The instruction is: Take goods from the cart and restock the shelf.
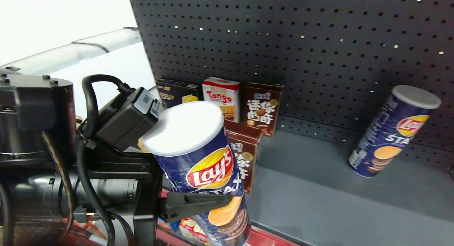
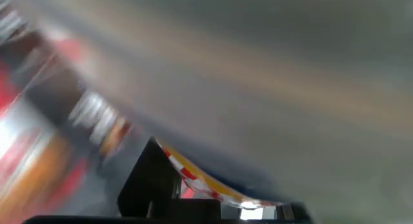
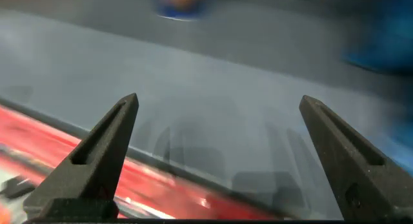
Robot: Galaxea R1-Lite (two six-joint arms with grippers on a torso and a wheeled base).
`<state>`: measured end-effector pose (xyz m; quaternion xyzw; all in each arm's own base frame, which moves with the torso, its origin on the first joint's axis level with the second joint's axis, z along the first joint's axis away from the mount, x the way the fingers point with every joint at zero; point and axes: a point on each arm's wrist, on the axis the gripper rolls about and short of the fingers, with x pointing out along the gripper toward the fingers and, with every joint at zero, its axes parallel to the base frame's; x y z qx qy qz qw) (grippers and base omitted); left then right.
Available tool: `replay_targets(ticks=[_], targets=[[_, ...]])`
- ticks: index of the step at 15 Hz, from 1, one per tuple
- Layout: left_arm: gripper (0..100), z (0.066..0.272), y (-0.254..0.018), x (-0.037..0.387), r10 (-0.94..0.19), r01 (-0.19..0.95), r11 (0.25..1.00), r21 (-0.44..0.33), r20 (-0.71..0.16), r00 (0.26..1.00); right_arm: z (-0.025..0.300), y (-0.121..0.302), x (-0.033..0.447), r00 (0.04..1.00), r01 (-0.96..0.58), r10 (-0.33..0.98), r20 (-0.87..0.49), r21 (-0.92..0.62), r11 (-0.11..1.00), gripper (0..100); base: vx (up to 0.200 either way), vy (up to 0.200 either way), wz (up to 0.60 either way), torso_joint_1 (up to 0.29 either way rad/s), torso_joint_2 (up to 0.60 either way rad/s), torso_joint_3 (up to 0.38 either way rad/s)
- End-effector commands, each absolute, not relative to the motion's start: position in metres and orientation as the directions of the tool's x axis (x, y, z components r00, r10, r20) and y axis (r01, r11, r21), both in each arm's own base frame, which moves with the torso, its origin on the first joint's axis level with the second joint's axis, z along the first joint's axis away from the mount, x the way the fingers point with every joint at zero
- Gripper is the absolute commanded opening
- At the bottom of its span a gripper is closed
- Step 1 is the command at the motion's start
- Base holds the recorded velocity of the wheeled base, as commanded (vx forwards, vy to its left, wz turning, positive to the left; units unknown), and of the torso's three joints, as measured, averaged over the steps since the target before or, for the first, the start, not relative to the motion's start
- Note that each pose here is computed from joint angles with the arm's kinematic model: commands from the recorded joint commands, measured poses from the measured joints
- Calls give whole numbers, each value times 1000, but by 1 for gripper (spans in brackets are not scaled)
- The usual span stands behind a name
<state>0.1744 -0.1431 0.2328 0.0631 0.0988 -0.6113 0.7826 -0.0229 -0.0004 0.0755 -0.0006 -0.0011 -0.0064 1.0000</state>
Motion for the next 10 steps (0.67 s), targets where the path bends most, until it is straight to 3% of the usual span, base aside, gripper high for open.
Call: replay_targets(ticks=[1,6,10], targets=[[0,234,-146,173,-948,973,232,-19,-229,221,76,0,-23,1000,12,-12,3,-1,1000,100,0,0,-600,2,2,2],[0,234,-145,173,-947,972,235,-19,-229,224,76,0,-23,1000,11,-11,3,-1,1000,100,0,0,-600,2,5,2],[0,232,-144,174,-945,970,242,-23,-234,230,76,0,-23,1000,11,-11,2,-2,1000,100,0,0,0,0,0,0]])
